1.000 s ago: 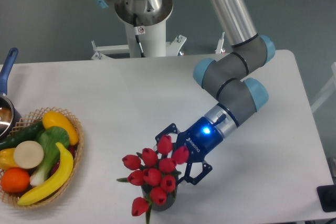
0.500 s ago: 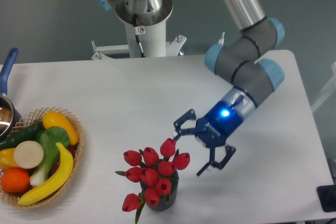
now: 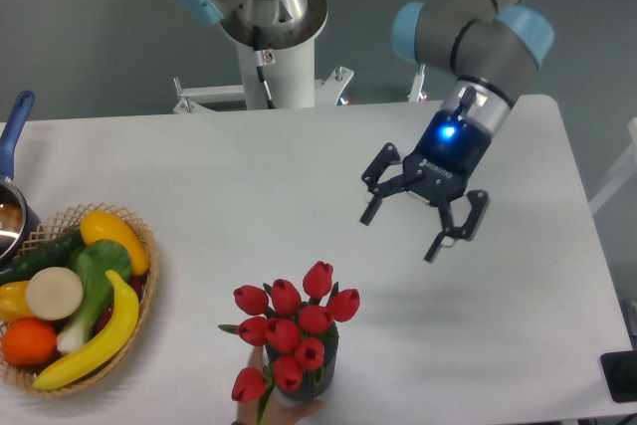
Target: Insert the flowers into the vase
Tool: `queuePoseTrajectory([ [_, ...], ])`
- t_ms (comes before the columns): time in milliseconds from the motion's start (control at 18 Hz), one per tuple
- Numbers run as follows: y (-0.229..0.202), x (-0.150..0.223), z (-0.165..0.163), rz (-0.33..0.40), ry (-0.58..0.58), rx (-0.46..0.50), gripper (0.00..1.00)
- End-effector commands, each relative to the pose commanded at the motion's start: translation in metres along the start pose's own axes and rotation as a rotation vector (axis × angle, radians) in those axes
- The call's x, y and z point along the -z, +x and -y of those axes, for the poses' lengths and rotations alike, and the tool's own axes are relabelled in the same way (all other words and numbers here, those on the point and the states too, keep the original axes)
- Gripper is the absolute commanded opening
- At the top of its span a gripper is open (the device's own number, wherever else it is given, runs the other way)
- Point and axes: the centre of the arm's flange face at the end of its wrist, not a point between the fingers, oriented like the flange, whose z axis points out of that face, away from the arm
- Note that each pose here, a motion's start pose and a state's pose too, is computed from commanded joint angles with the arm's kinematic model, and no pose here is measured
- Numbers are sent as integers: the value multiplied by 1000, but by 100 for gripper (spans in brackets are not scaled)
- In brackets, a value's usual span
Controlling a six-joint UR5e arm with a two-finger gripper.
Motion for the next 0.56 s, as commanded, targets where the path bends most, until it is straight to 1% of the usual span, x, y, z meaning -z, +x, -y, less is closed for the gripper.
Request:
queuePoseTrajectory([
  [56,1,-1,-12,12,-96,5,100],
  [222,1,4,-53,71,-501,16,100],
  [278,1,7,-65,81,-621,20,100],
  [333,3,9,-74,83,-693,24,100],
  [389,12,5,-85,63,-717,37,100],
  [444,16,2,-92,49,-721,44,100],
  [556,17,1,-94,44,-729,40,100],
])
